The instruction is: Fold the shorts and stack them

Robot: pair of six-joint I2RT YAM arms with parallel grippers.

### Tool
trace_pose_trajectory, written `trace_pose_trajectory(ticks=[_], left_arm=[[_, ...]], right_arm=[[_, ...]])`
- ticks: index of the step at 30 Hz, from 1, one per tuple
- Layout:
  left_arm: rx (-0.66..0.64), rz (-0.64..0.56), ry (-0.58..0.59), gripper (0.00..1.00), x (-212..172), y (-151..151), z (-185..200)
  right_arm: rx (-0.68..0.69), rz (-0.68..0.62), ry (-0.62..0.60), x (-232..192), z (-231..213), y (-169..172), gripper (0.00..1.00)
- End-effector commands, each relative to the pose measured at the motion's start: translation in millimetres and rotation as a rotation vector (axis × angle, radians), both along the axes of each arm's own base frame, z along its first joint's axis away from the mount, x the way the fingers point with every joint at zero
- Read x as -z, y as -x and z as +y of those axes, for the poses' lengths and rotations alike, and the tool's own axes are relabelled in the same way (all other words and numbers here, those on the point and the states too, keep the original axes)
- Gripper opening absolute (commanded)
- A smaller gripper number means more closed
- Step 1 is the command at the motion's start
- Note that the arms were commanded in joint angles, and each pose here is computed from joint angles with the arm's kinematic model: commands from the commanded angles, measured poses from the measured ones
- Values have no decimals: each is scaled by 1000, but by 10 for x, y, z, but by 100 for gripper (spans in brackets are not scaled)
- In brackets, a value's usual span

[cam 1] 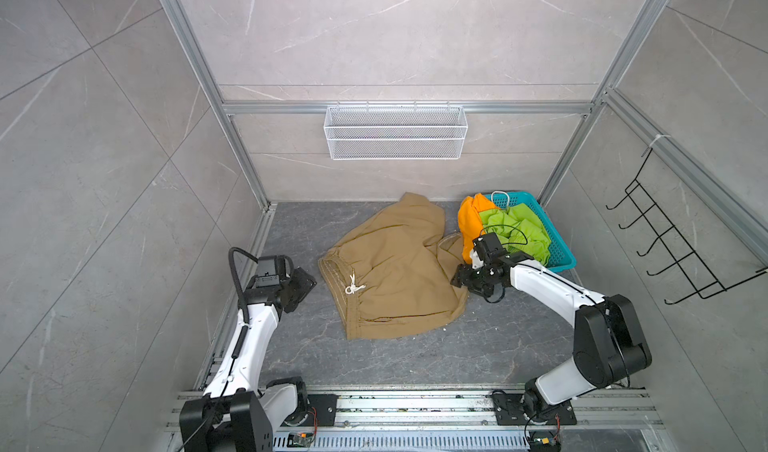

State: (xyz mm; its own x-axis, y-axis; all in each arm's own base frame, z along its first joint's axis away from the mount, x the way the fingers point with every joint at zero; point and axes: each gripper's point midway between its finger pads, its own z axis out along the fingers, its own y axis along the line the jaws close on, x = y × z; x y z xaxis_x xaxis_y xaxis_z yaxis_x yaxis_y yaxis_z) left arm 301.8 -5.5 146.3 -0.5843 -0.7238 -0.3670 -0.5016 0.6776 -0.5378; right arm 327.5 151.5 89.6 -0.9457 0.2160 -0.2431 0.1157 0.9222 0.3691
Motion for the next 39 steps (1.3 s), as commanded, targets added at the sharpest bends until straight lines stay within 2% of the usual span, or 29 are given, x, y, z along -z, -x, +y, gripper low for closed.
trace_pose_trajectory(ticks=[1,3,4,6,11,15,22,31,36,38,39], left_arm=[[-7,-182,19,76,-522,-425,-5],[65,-171,94,78,-543,-640,-213],[114,-144,113,78,-506,-730,-332],[175,-88,86,78,-398,-850,-442],[174,39,-1,79,-42,-1087,-276],[207,105,9,77,174,-1261,-277],[274,159,62,73,476,-1470,-451],[279,210,98,65,663,-1468,-567],[296,227,111,55,718,-1462,-675],[303,229,97,45,754,-1470,-696],[306,228,99,37,781,-1484,-701]], right_arm=[[-15,-112,-7,-511,74,-233,92],[-16,-145,-12,-671,120,-375,99],[-16,-152,-15,-718,147,-452,100],[-29,-154,-16,-797,236,-577,100],[-59,-155,-41,-750,488,-866,100],[-73,-135,-50,-594,612,-1012,100],[-87,-88,-56,-324,667,-1004,100],[-85,-66,-46,-129,626,-923,100],[-86,-61,-49,-89,634,-912,100],[-84,-64,-51,-98,632,-911,100],[-83,-66,-51,-99,628,-907,100]])
